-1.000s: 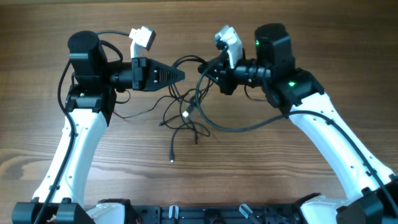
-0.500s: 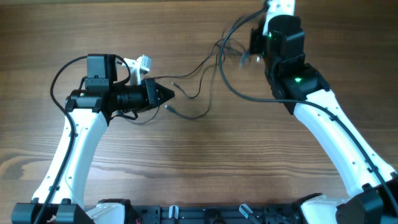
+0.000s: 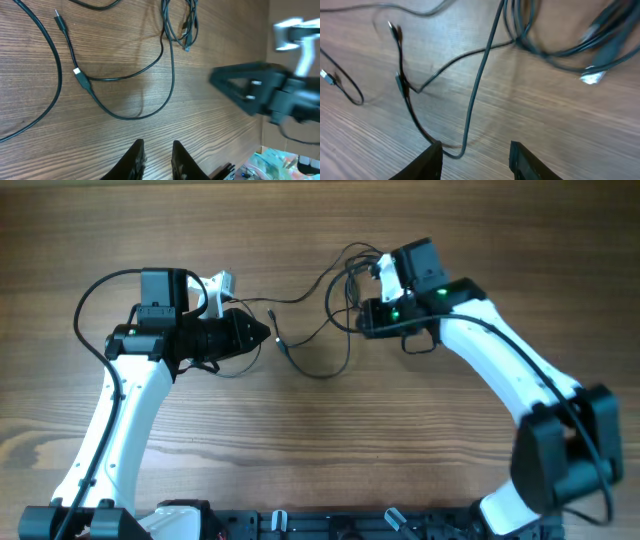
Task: Untangle cables
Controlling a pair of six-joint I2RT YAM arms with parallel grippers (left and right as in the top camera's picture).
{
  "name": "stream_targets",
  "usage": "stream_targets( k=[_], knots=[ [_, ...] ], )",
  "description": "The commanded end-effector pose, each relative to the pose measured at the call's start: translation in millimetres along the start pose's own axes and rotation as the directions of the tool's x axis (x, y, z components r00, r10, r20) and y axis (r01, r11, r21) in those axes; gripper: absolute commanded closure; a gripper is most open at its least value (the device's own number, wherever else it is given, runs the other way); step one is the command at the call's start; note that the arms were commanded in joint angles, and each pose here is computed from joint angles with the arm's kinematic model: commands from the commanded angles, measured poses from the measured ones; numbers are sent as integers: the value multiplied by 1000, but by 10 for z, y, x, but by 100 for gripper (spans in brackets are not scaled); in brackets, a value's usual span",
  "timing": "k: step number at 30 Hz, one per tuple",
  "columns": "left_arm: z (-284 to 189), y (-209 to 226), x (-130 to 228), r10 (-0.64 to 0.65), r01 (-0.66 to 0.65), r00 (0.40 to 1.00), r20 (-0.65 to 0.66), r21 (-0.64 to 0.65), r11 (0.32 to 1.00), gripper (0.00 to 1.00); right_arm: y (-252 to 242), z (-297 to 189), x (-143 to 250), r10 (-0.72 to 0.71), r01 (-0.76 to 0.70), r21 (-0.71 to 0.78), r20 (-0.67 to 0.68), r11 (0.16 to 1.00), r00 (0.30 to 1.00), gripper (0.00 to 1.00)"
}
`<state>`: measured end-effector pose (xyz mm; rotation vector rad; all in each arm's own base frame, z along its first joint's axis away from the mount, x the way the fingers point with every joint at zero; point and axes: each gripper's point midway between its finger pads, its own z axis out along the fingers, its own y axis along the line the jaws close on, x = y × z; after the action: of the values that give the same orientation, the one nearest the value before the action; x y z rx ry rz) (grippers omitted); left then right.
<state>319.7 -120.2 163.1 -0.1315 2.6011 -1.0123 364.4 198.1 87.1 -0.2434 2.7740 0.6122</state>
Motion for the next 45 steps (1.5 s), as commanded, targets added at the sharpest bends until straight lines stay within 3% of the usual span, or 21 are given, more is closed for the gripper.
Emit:
stream_targets(
  k=[1,4,7,8,9,10,11,14,16,19,21,23,24,28,30,32,34,39,42,45],
  knots=[
    [-46,-5,-5,12,-12,1000,12,-11,1000,80,-5,417,121,50,-56,-73,-85,996,995,55],
    [-47,3,18,5,-5,1000,3,-14,1000,80,64,647,99,42,-57,-158,-94,986,995,56],
    [-47,9,44,-7,7,1000,-6,-16,1000,80,7,813,0,62,-70,-153,-57,986,996,64],
    [-47,10,47,-16,16,1000,-7,-17,1000,80,44,822,-52,53,-59,-176,-38,983,998,76],
    [-47,10,46,-30,30,1000,-7,-17,999,80,234,780,-86,15,-23,-284,-30,958,999,95],
    [-46,11,47,-30,30,1000,-7,-17,999,80,578,633,-32,-121,102,-486,-9,868,993,96],
    [-47,11,45,-30,30,1000,-6,-17,999,80,921,355,70,-271,248,-684,75,686,960,96],
    [-47,12,43,-29,29,1000,-5,-18,999,75,1019,39,-68,-254,254,-688,103,680,962,95],
    [-47,9,35,-26,26,1000,-3,-17,1000,73,1249,-488,-255,-291,373,-661,236,651,927,95],
    [-47,-8,-11,-12,12,1000,14,-10,1000,70,1740,-1586,-350,-333,575,-584,476,573,814,96],
    [-47,-42,-66,-1,1,999,34,6,1000,62,2095,-2365,-166,-368,754,-510,664,415,651,96],
    [-39,-124,-124,1,-3,999,53,38,999,51,2245,-2800,-66,-364,845,-432,767,317,529,96],
    [-20,-226,-148,20,-24,998,61,72,997,48,2265,-2900,-82,-354,858,-399,790,323,501,96],
    [95,-508,-146,120,-128,990,74,127,984,43,2243,-2850,-143,-339,832,-418,773,364,537,96],
    [156,-443,-256,119,-126,985,121,55,990,50,2324,-2975,25,-353,868,-437,793,238,496,96],
    [156,-340,-385,43,-44,984,174,2,999,51,2400,-3152,125,-346,888,-438,819,137,458,96],
    [144,-465,-460,31,-44,980,196,63,997,40,2440,-3259,77,-324,907,-402,847,130,422,96],
    [120,-711,-410,68,-99,984,164,189,977,27,2441,-3258,56,-319,903,-404,845,143,429,96],
    [-2,-1136,-242,152,-178,984,95,422,889,25,2406,-3165,33,-321,873,-450,812,187,487,96],
    [-145,-1390,-327,160,-202,979,125,522,829,22,2344,-3013,81,-328,808,-542,738,233,590,96]
  ],
)
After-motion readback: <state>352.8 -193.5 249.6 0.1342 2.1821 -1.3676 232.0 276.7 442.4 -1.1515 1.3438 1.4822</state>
